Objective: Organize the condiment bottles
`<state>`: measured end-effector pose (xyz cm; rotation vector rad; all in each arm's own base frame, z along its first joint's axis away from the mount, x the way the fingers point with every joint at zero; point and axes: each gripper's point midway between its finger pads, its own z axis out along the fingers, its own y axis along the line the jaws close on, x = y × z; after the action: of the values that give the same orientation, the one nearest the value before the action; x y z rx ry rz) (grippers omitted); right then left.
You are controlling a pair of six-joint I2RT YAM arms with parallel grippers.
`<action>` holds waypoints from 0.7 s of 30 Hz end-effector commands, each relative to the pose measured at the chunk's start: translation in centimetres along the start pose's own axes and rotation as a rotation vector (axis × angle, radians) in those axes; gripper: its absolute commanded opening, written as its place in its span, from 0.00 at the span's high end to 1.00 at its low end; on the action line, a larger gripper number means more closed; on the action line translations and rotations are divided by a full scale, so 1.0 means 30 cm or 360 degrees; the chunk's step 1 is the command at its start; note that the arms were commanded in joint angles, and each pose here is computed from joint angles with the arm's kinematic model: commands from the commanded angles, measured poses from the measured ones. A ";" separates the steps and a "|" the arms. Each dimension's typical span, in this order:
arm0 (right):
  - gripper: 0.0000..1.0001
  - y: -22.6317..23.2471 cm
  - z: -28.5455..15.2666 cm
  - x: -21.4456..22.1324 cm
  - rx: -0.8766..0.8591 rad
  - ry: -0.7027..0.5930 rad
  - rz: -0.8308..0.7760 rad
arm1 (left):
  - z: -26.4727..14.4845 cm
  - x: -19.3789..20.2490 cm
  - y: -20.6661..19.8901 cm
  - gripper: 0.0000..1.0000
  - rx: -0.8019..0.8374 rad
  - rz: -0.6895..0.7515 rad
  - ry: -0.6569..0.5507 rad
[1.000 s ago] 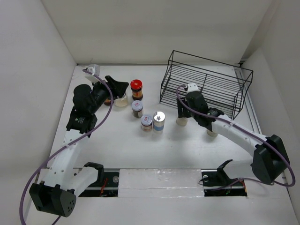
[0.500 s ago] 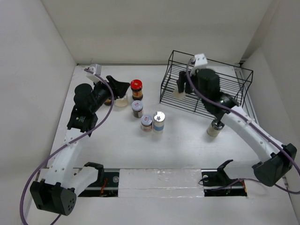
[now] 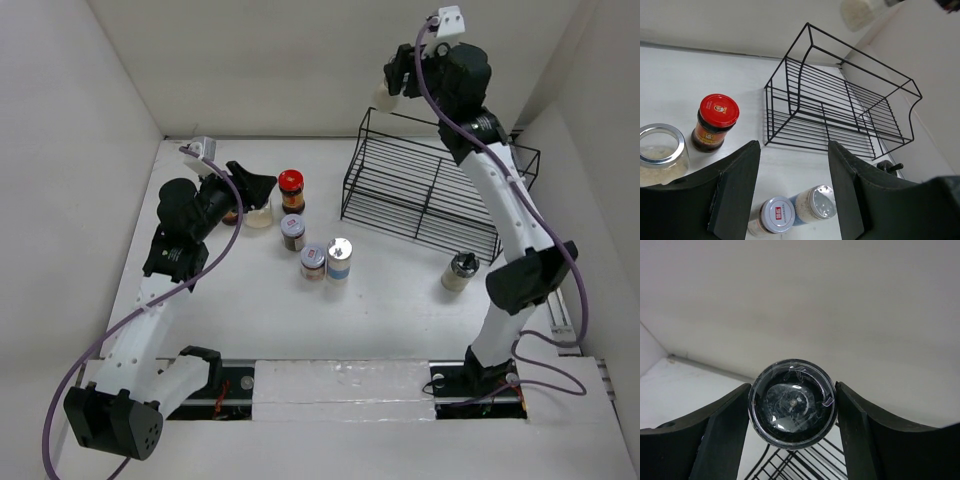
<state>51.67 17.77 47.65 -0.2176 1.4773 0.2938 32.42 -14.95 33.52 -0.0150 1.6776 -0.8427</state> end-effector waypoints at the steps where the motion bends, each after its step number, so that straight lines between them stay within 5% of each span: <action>1: 0.48 0.016 0.018 -0.072 -0.0103 -0.0070 -0.0025 | -0.014 -0.034 -0.027 0.48 0.0042 0.0033 -0.0071; 12: 0.49 -0.003 0.069 0.100 -0.0101 0.0086 -0.0032 | -0.005 -0.025 -0.018 0.48 0.0035 0.0042 -0.0056; 21: 0.42 -0.002 0.155 0.410 -0.0124 0.0363 0.0017 | -0.005 -0.028 -0.028 0.48 0.0055 0.0033 -0.0060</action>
<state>56.04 19.04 34.39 -0.3122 1.7748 0.3030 32.47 -14.89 33.51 -0.0183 1.6770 -0.8388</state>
